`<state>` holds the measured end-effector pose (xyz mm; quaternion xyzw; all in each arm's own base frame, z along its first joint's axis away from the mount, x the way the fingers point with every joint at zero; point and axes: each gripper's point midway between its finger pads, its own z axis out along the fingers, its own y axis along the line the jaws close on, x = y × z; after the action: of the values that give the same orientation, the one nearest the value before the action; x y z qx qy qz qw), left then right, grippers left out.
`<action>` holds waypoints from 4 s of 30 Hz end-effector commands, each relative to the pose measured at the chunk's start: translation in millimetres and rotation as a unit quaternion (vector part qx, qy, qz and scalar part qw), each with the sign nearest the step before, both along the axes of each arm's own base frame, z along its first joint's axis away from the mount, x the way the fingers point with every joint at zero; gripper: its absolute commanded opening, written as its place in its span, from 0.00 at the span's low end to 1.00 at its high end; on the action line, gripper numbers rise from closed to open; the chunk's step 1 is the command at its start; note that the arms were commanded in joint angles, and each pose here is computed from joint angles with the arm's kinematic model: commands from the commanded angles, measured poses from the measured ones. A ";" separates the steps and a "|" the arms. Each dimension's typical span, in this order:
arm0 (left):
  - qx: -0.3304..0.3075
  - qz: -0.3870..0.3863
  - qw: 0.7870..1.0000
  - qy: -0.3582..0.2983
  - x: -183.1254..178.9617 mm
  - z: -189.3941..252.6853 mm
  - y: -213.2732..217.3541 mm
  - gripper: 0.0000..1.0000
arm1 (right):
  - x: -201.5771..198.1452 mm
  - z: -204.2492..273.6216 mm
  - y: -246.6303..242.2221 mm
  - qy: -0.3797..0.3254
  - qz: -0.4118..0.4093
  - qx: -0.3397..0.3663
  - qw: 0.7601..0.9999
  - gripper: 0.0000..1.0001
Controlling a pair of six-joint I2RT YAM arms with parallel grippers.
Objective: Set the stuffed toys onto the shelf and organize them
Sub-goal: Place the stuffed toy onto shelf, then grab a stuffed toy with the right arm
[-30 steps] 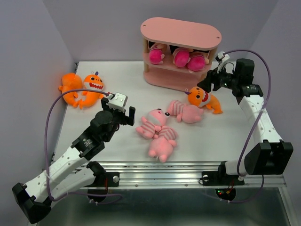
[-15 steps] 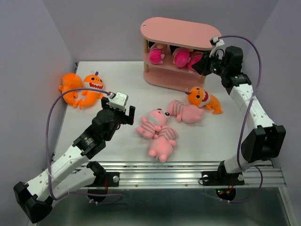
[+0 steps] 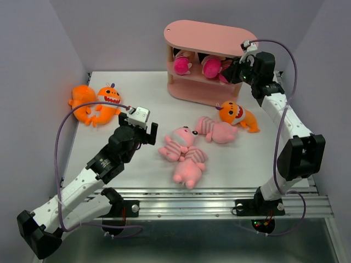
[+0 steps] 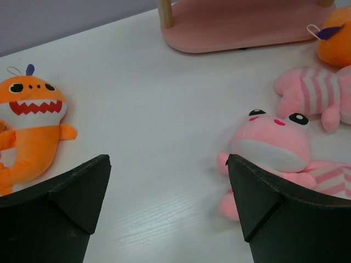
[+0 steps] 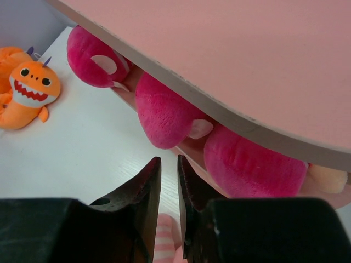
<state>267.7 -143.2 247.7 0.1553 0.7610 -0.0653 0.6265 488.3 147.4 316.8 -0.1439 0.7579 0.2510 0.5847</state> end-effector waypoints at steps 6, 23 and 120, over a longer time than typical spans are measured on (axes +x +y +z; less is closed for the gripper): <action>-0.008 -0.002 1.000 -0.016 3.0 7.6 -0.5 0.99 | 14.5 31.0 17.1 -0.047 0.002 0.016 0.999 0.24; -0.007 -0.003 1.000 -0.014 3.9 6.6 -0.8 0.99 | 28.9 22.0 33.4 -0.043 0.018 0.026 0.999 0.24; -0.019 -0.028 0.999 -0.009 1.2 6.2 -8.8 0.99 | -45.2 -217.9 -104.0 0.065 0.130 -0.310 0.940 0.56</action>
<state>266.6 -151.0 244.4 0.1724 0.7613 -0.0872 0.6189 436.9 39.7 87.1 -0.3913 0.8241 0.0840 0.4009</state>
